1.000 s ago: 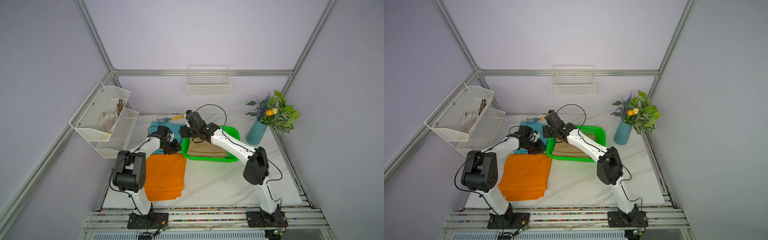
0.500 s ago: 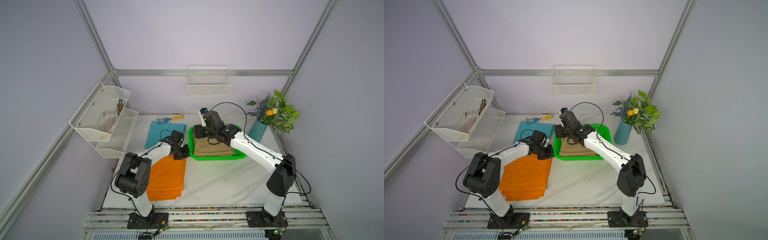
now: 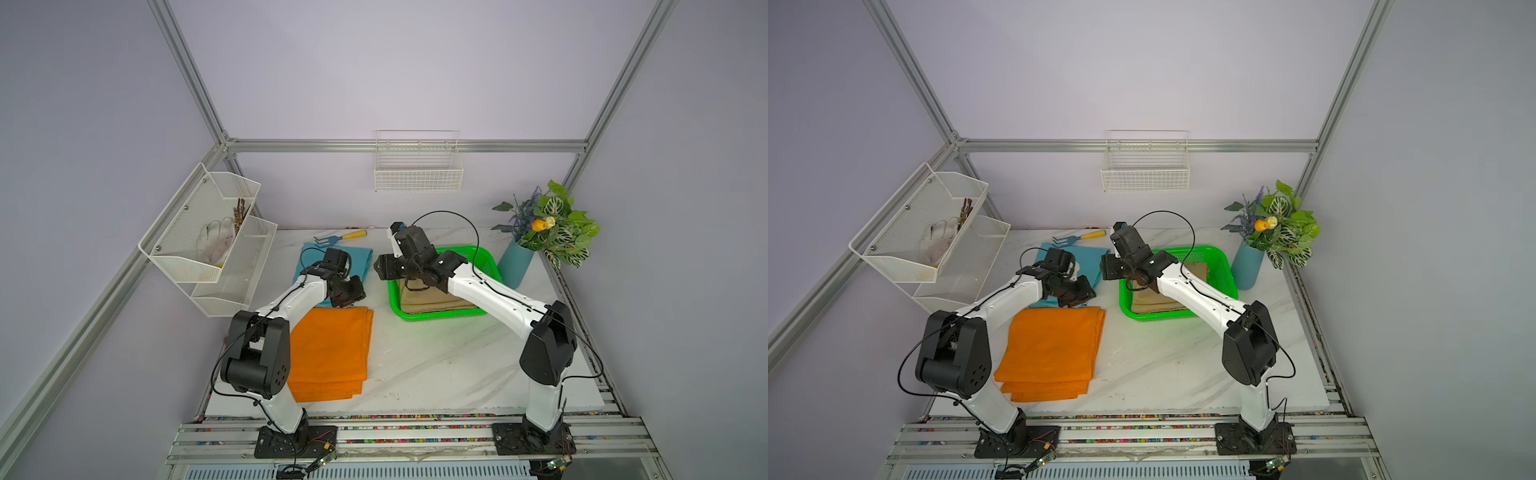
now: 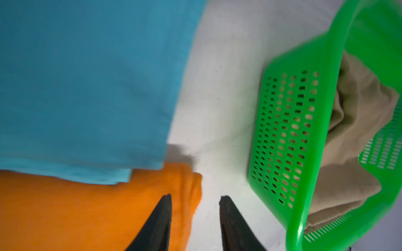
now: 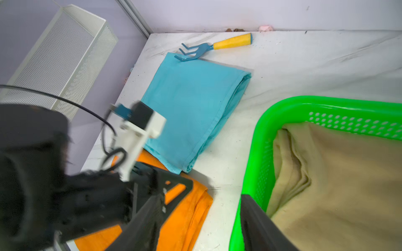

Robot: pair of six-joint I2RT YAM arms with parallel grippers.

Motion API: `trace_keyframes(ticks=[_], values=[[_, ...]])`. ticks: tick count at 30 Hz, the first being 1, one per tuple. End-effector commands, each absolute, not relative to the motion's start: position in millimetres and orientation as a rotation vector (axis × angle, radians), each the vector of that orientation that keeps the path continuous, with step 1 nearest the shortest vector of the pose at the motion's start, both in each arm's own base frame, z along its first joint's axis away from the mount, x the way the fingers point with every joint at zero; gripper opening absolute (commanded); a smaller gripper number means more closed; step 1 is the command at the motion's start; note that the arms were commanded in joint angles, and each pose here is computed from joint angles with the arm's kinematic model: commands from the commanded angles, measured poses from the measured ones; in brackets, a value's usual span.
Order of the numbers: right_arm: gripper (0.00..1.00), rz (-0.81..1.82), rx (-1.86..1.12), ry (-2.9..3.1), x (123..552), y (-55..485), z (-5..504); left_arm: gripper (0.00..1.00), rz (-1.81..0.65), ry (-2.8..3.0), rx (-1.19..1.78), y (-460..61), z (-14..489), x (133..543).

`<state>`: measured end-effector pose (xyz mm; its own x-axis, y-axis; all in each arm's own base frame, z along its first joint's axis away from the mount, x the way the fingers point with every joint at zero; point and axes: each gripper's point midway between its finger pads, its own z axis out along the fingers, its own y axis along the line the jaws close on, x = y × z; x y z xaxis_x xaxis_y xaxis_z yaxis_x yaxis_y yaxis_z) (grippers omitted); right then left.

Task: Put the folded long pants in the basket
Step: Adjust the basket at the center of the board, then pick up the long pant at the center of the board.

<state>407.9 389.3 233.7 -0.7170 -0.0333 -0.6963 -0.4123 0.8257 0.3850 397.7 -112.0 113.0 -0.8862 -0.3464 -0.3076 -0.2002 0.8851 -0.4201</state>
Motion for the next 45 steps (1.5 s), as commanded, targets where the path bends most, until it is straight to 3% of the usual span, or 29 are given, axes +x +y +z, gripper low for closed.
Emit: trace_keyframes(ticks=[1,6,12,14,23,29,35,45], values=[[0.60,0.748,-0.327,2.283,410.0,420.6,226.3,0.44,-0.446,2.581,-0.369,-69.1,148.5,417.0],[0.58,0.784,-0.323,2.340,421.6,458.0,194.9,0.47,-0.399,2.558,-0.374,-35.5,151.1,444.3],[0.64,0.785,-0.129,2.430,447.6,478.6,133.3,0.50,-0.329,2.579,-0.406,-7.8,123.0,468.9],[0.71,0.783,-0.065,2.440,454.2,482.4,118.3,0.52,-0.326,2.586,-0.430,0.9,112.7,476.9],[0.87,0.712,0.162,2.469,474.3,478.9,71.0,0.56,-0.401,2.567,-0.508,34.9,101.7,501.9],[0.87,0.836,0.211,2.537,473.7,493.3,32.8,0.60,-0.359,2.572,-0.487,45.4,99.3,512.4],[0.85,0.812,0.223,2.569,475.8,489.2,20.0,0.76,-0.335,2.583,-0.533,66.6,89.1,514.3],[0.83,0.809,0.190,2.561,475.9,486.0,28.1,0.77,-0.268,2.659,-0.567,87.5,54.7,509.3]])
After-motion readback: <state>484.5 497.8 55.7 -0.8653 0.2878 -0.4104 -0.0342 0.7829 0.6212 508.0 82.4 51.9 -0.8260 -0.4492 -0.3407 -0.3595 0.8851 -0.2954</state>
